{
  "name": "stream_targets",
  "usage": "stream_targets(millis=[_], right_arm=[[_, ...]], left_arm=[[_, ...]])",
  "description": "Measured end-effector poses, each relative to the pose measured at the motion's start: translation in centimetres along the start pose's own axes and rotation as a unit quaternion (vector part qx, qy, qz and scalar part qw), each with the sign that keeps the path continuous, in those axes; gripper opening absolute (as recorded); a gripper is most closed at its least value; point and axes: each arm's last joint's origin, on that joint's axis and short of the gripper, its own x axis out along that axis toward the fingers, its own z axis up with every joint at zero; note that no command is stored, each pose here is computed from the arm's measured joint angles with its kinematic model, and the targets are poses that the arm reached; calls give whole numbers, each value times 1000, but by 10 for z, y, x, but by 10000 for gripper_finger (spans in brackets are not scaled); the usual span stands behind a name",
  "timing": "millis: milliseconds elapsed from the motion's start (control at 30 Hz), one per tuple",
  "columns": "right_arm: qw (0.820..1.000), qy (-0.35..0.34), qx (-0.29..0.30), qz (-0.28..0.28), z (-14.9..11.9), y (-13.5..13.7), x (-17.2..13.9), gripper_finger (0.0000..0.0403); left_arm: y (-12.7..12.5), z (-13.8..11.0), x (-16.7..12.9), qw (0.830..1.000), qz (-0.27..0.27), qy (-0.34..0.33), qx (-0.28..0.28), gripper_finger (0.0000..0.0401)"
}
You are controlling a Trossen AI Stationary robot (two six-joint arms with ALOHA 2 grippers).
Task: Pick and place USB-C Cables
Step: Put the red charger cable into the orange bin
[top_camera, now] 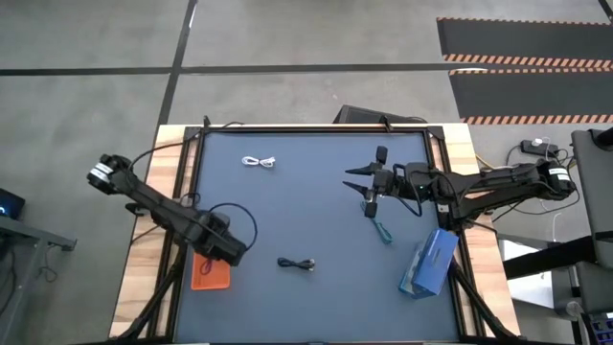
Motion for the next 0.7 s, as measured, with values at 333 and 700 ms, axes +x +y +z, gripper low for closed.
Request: stream_targets(millis=[333, 700], right_arm=[[1000, 8, -5, 2, -2, 1, 1, 105], [1000, 16, -12, 5, -3, 1, 0, 81]], left_arm=[[3, -7, 5, 1000, 9, 18, 9, 12], [10, -24, 12, 993, 12, -55, 101, 12]])
